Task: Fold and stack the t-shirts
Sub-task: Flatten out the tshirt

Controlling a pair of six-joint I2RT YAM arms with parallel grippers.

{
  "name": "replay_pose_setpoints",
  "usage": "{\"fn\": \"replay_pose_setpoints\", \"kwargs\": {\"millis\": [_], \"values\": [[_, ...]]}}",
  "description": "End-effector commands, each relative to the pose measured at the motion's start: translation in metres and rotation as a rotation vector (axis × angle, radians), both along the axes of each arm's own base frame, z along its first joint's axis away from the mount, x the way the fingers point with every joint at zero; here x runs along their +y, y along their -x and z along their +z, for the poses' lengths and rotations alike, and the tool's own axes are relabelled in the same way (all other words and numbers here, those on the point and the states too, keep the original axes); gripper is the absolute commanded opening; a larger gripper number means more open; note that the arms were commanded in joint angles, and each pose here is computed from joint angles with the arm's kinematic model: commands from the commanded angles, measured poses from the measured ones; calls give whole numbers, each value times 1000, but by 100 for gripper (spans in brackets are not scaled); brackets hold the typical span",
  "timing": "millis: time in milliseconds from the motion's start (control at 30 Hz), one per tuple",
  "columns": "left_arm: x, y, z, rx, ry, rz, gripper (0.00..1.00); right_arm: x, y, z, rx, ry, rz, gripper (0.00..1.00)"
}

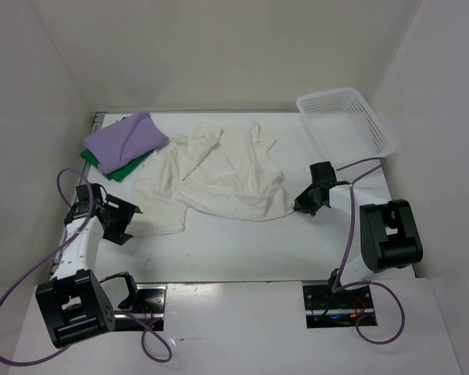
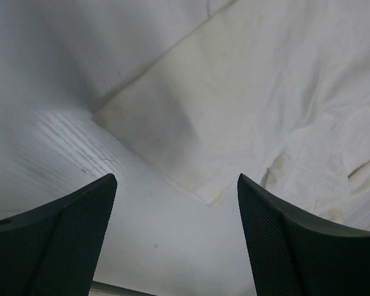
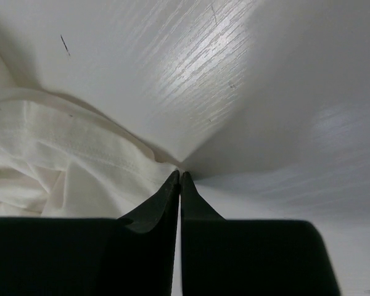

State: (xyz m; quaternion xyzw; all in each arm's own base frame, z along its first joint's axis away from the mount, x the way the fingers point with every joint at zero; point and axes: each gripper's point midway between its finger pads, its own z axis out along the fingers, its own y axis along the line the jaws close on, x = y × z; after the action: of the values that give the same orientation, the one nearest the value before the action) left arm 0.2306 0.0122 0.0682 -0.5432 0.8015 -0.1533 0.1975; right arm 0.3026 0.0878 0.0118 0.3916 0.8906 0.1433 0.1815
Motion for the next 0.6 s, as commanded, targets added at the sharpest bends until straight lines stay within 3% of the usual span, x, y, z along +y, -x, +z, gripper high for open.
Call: {"fn": "replay_pose_setpoints", "kwargs": {"millis": [0, 200, 467, 567], "values": [[19, 9, -14, 84, 5, 129, 86, -7, 0, -7, 30, 61, 0, 1], [40, 15, -30, 154, -29, 203, 66, -14, -13, 23, -73, 73, -7, 0], [40, 13, -45, 172, -27, 172, 40, -46, -19, 73, -199, 57, -38, 0], [33, 14, -51, 186, -28, 134, 40, -51, -22, 79, -217, 51, -54, 0]]}}
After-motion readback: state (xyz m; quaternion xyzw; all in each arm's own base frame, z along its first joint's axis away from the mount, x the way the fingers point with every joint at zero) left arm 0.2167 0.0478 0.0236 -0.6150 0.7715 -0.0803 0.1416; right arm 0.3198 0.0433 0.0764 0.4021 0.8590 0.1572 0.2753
